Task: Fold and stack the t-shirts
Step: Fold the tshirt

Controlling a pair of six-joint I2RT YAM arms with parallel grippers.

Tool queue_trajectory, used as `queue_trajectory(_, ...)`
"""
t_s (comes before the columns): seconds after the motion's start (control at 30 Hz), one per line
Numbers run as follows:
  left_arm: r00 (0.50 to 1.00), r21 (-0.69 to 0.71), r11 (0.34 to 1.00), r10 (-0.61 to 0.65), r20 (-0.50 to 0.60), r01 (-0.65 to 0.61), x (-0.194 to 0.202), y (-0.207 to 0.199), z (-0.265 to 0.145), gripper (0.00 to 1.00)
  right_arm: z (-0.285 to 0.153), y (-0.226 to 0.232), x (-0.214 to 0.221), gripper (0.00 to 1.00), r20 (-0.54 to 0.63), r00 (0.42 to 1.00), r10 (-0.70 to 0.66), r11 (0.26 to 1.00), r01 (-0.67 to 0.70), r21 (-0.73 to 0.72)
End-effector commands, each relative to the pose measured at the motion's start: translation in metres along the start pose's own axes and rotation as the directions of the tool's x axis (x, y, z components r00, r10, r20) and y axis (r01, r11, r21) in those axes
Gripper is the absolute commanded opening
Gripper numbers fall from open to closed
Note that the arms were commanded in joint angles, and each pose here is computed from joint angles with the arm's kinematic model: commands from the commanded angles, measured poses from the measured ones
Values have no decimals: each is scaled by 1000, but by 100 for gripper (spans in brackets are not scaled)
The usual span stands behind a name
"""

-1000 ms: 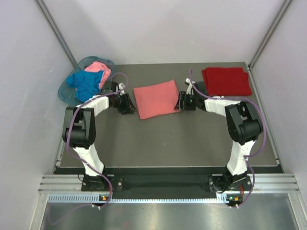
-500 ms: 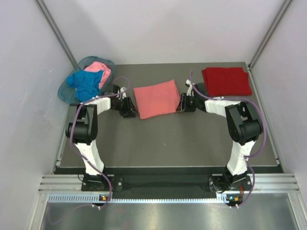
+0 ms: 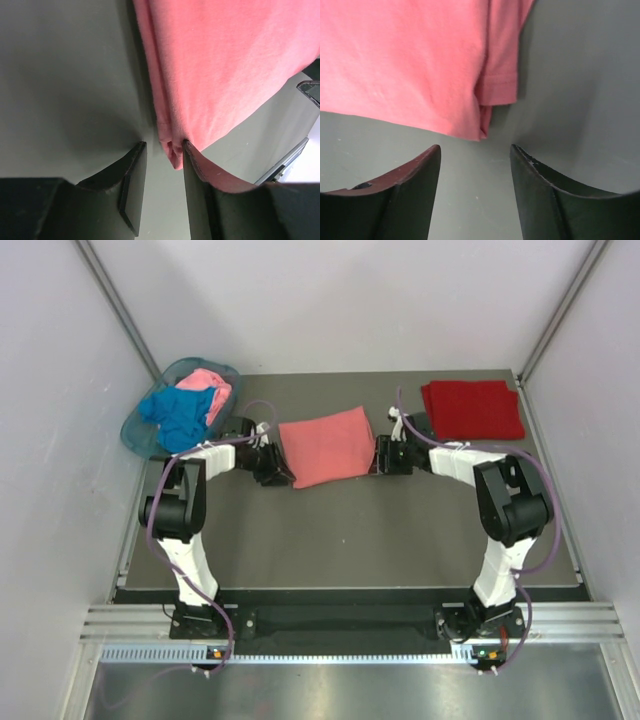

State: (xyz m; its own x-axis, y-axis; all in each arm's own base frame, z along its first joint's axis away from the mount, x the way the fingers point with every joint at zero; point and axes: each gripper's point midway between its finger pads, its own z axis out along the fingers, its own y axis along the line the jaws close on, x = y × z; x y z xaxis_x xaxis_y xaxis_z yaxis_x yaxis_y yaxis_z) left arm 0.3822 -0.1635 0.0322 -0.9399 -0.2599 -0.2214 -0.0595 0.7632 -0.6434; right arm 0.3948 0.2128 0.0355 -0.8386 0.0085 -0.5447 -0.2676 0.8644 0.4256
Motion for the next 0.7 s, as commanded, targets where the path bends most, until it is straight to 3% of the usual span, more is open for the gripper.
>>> queue_trajectory(0.0, 1000, -13, 1000, 18, 5, -18, 3, 1, 6, 40, -17, -2, -23, 59, 41, 997, -58, 996, 55, 65)
queue_trajectory(0.23, 1000, -40, 999, 12, -9, -13, 7, 7, 14, 36, -6, 4, -51, 62, 75, 990, -119, 992, 116, 43)
queue_trajectory(0.33, 1000, -46, 999, 13, -11, -13, 7, 8, 15, 28, 5, 7, -49, 61, 61, 991, -122, 993, 122, 5)
queue_trajectory(0.5, 1000, -67, 998, 8, -23, -10, 8, 11, 14, 0, 15, 7, -32, 50, 23, 994, -104, 994, 105, -34)
queue_trajectory(0.53, 1000, -67, 998, 9, -25, -11, 8, 10, 13, 0, 16, 4, -25, 49, 13, 995, -98, 995, 98, -34)
queue_trajectory(0.67, 999, -77, 997, 13, -30, -15, 14, 9, 8, 0, 8, 4, -19, 16, 23, 995, -101, 994, 102, -32)
